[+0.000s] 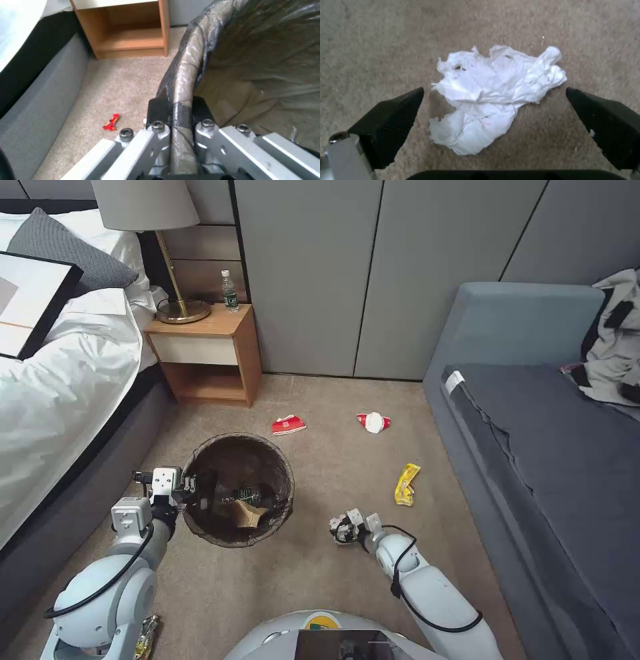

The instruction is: Pick up the trash bin, then pick up the garbage from the floor and place it into the trash bin.

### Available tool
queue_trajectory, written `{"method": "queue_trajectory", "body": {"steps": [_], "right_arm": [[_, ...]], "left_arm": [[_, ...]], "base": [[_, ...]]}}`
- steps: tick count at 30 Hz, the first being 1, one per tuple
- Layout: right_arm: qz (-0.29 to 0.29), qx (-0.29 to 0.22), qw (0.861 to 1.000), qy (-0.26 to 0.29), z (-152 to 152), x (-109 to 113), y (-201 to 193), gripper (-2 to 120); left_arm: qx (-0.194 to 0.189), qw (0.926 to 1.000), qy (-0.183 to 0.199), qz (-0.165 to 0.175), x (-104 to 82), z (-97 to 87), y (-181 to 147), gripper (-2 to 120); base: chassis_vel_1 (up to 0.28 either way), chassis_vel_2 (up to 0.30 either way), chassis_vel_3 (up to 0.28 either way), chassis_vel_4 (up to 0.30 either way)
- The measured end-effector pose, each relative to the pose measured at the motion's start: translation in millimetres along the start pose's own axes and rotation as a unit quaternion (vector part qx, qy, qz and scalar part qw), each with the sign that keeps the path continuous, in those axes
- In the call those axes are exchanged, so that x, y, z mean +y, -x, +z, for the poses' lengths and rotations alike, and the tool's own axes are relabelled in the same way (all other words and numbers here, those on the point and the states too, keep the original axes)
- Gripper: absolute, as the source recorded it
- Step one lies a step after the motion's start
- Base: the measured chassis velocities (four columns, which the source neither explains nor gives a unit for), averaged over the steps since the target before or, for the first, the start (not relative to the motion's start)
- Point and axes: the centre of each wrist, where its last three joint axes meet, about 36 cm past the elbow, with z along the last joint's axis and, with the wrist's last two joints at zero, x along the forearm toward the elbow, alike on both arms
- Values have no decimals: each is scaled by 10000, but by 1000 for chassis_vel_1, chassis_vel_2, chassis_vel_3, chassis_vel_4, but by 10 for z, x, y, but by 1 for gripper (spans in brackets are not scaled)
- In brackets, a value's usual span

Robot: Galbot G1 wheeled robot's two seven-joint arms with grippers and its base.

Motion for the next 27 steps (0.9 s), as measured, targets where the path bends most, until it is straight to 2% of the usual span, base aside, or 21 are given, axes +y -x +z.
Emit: {"method": "queue_trajectory", "body": {"steps": [12,15,16,20,21,23,25,27], "right_arm": [[45,41,10000,-15,20,-24,48,97],[75,28,10000,-18,7,-40,60,86],[75,28,10000,-18,7,-40,60,86],[171,-50,9997,-137,30,-29,93,68],[171,-50,9997,-137,30,-29,93,68],[201,-66,9997,-149,40,-21,104,57],[200,-66,9997,-149,40,-20,104,55],[201,-66,9997,-144,42,-12,107,43]], "left_arm": [[-39,10000,-4,5,8,-19,12,3],[-43,10000,-8,5,10,-20,15,3],[-43,10000,-8,5,10,-20,15,3],[-39,10000,-14,7,8,-17,17,3],[-39,10000,-14,7,8,-17,17,3],[-37,10000,-14,10,6,-16,18,3],[-37,10000,-14,10,6,-17,17,3],[-39,10000,-11,13,6,-18,18,3]], "base": [[0,0,0,0],[0,0,0,0],[0,0,0,0],[0,0,0,0],[0,0,0,0],[0,0,0,0],[0,0,0,0],[0,0,0,0]]}}
